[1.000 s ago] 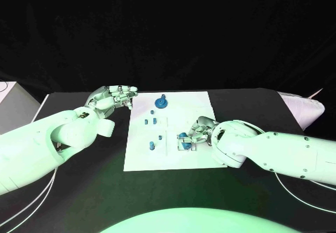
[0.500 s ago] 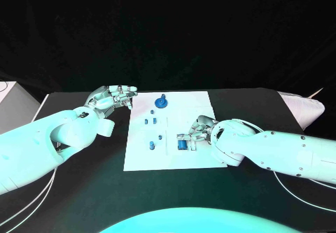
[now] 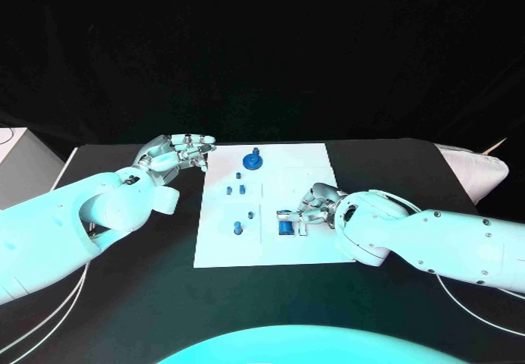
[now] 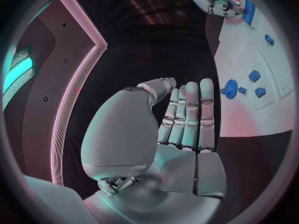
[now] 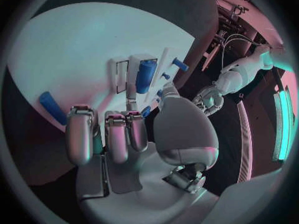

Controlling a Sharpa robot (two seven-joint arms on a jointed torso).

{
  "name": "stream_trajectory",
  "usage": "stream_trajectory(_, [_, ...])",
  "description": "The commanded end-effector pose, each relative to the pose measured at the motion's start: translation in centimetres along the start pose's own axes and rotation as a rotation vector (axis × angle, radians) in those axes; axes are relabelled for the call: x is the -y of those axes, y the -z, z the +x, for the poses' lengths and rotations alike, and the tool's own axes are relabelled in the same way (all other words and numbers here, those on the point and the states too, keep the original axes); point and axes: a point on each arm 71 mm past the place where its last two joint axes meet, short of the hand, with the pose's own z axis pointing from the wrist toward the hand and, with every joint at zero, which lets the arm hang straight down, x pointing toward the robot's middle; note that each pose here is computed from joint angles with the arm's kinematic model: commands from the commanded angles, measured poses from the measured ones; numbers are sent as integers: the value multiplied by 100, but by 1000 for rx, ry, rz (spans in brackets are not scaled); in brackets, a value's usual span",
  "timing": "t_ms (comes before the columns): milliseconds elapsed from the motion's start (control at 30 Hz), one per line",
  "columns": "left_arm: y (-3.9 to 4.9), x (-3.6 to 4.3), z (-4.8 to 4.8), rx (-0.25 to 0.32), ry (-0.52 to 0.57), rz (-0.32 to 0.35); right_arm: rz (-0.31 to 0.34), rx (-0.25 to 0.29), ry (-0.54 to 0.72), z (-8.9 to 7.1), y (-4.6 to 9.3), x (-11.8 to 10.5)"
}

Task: Assemble the parts on the task board

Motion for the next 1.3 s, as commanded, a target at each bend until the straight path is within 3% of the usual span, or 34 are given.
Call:
stream_trajectory(33, [-1,9,20,-16,8,6,-91,43,-15,-49,58,-11])
stream_trajectory(300, [-2,9,21,-16,8,8,-167,108,-106,-295,228,161])
stream_trajectory(567, [-2,8,29,-17,9,8,-107,110,-52,-500,318,495])
stream_trajectory(767, [-2,11,47,-23,10,10,-46,143,48,-612,345,726])
stream_trajectory(967, [-1,13,61,-27,12,14,9,147,105,-617,348,840])
stream_trajectory(1300, [1,11,68,-31,13,14,68,144,123,-419,247,889])
